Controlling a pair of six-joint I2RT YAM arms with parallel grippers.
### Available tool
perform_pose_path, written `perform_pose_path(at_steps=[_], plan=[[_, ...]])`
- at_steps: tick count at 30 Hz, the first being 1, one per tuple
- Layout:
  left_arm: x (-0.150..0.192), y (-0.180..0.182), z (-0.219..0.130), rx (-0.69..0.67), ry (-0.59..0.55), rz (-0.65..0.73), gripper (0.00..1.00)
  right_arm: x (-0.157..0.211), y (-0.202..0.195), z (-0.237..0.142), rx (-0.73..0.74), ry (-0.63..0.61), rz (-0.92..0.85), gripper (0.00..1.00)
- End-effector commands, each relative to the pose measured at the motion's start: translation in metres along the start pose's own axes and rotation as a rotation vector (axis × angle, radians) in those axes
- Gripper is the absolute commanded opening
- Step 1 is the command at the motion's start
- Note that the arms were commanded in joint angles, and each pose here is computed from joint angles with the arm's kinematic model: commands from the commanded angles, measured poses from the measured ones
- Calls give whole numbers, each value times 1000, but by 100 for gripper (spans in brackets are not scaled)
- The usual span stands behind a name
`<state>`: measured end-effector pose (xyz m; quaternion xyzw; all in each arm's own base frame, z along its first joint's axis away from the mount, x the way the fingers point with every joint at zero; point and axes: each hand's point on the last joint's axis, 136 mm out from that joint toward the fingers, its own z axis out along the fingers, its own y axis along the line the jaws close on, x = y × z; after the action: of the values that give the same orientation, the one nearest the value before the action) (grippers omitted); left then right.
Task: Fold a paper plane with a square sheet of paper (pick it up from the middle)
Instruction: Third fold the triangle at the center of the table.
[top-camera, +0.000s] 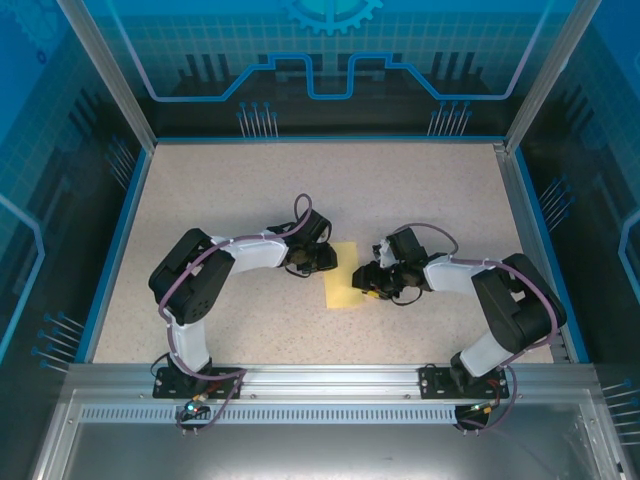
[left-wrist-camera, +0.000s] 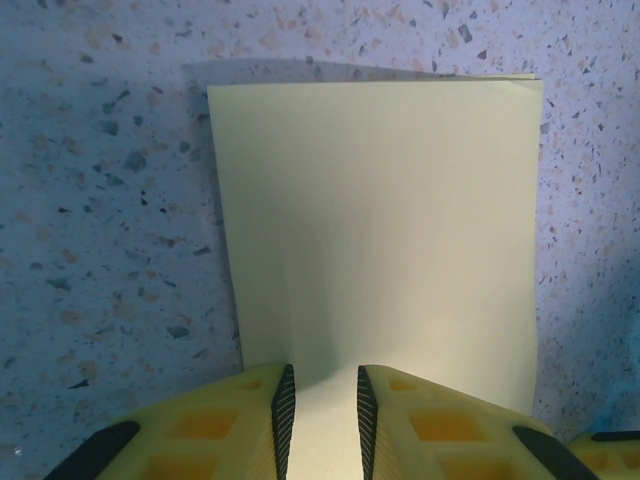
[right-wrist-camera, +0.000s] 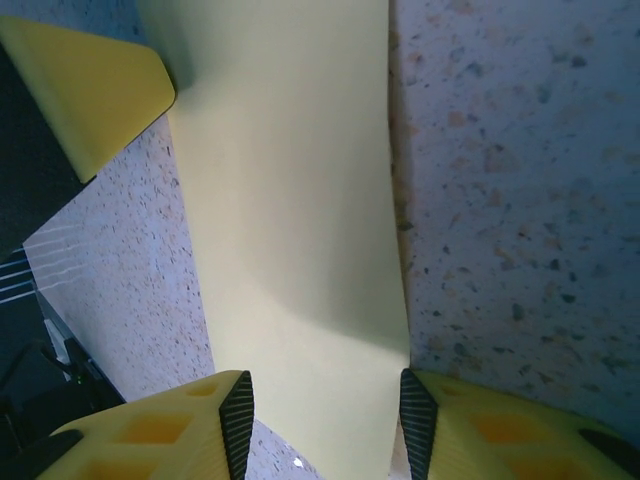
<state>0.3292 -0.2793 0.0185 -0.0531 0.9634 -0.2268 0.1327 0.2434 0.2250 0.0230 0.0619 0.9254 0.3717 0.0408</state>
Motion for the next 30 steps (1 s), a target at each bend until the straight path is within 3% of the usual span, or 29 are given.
perform_pose_path(at_steps=[1, 5, 16, 30], plan=[[3, 9, 2, -37, 19, 8, 27, -4, -5, 1, -8, -15, 51, 45], [2, 8, 1, -33, 18, 10, 27, -7, 2, 3, -46, -24, 62, 44], [3, 10, 1, -38, 16, 7, 27, -14, -10, -7, 34, -86, 19, 46], [4, 10, 0, -40, 18, 5, 27, -14, 6, 1, -80, -41, 8, 44]])
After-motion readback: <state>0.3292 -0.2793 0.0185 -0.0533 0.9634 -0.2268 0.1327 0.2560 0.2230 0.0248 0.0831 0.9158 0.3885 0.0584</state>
